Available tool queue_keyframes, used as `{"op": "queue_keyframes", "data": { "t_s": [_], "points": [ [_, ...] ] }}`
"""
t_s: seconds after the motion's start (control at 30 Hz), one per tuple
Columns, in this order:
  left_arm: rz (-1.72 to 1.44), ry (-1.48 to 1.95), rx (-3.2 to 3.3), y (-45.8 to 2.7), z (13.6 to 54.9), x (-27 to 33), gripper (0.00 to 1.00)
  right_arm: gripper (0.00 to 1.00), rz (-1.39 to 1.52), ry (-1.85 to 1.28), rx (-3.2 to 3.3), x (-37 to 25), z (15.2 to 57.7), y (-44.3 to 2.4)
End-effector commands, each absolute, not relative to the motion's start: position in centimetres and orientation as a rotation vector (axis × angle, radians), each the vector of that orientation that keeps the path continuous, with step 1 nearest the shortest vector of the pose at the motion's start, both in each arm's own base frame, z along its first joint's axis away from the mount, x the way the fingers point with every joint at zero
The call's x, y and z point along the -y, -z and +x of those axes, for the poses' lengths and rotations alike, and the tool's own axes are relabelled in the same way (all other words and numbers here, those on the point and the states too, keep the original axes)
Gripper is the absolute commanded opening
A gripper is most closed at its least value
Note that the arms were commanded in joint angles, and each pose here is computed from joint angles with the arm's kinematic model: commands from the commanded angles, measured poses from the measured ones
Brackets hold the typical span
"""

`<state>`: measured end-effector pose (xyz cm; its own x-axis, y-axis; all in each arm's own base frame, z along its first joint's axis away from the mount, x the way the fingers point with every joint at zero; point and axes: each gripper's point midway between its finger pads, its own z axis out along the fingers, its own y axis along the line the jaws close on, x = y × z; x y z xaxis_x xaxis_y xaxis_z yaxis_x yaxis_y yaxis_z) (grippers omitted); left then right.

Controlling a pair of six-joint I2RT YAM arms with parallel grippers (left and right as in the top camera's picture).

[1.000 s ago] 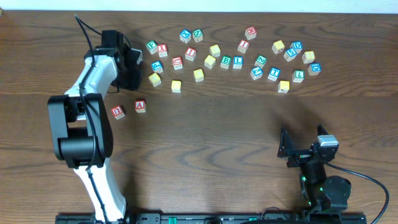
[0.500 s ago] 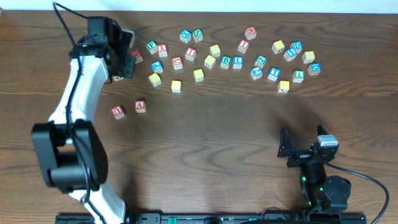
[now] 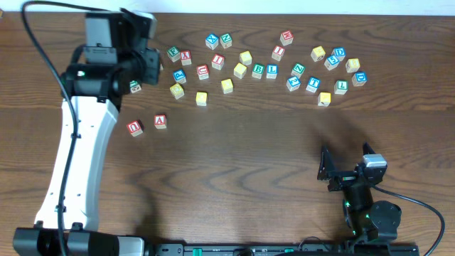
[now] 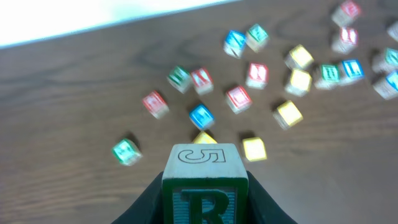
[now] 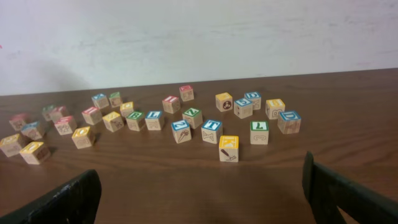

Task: Spell out ROBOT
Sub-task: 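Lift the R block and carry it toward the open table area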

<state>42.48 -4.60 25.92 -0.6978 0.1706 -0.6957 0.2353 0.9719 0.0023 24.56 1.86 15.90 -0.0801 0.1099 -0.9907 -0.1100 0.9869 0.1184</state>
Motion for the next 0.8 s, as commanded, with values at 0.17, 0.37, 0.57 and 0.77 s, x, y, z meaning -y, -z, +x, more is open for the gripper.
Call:
{"op": "queue_keyframes", "data": {
  "t_s": [0.17, 0.37, 0.57, 0.77],
  "points": [
    [0.363, 0.190, -2.438, -23.4, 40.8, 8.5, 0.08, 0.99, -0.007, -0.175, -1.641, -1.8, 24.5, -15.8],
    [0.401, 0.212, -2.480, -20.7, 39.9, 9.9, 0.08, 0.99, -0.007, -0.175, -1.641, -1.8, 24.5, -15.8],
    [0.381, 0.241, -2.537, -17.2, 38.8, 10.9, 0.08, 0.99, -0.007, -0.175, -1.641, -1.8, 24.5, -15.8],
    [0.334, 0.261, -2.564, -14.1, 38.1, 11.1, 0.08, 0.99, -0.007, -0.175, -1.641, -1.8, 24.5, -15.8]
  ]
}}
